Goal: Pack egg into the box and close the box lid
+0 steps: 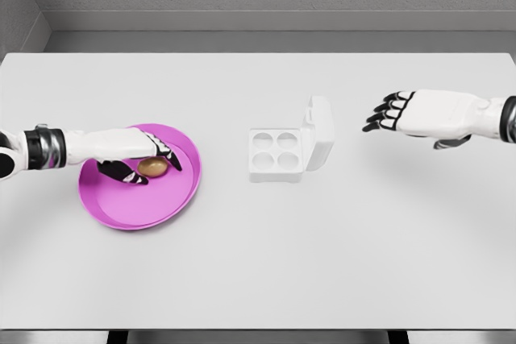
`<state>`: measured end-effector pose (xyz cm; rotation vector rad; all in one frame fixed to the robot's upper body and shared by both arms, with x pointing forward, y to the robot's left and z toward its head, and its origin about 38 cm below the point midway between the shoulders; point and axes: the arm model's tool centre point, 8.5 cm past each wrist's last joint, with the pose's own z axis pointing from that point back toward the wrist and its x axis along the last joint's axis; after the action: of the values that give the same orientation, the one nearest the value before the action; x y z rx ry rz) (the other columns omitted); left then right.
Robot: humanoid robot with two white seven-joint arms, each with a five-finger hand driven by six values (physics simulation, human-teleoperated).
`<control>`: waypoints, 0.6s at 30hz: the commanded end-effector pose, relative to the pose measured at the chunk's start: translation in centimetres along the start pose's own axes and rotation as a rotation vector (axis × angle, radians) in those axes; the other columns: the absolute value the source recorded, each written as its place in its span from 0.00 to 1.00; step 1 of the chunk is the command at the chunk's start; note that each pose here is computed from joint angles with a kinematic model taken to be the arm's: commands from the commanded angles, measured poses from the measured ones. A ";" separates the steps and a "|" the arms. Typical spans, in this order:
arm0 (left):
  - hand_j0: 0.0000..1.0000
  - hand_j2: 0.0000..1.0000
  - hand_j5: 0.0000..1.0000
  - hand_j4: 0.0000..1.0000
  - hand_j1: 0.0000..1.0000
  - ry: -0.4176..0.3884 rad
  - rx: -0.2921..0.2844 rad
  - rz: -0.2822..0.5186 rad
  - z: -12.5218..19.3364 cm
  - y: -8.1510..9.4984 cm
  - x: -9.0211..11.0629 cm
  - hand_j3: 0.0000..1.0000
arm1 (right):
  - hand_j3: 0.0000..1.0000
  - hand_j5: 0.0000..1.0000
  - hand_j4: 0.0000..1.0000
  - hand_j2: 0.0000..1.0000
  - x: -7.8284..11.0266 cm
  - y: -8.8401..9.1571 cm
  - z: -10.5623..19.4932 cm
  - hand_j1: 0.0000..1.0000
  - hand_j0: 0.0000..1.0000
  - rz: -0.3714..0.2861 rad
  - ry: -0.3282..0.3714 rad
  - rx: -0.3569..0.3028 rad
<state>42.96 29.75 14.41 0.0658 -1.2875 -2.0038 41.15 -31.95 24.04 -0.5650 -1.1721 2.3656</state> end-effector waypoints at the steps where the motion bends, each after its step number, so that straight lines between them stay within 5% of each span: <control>1: 0.68 0.68 0.68 0.68 0.68 -0.003 0.000 0.004 -0.1 0.0 0.1 0.68 | 1.00 1.00 1.00 1.00 -0.1 0.0 0.2 1.00 1.00 -0.003 0.004 0.001; 18: 0.39 0.39 0.39 0.39 0.39 -0.009 -0.008 0.001 -0.3 -0.1 0.2 0.39 | 1.00 1.00 1.00 1.00 -0.3 -1.1 0.6 1.00 1.00 0.019 0.010 -0.018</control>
<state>42.90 29.39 14.35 0.0517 -1.2917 -2.0021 41.29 -31.90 25.30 -0.5977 -1.1852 2.3720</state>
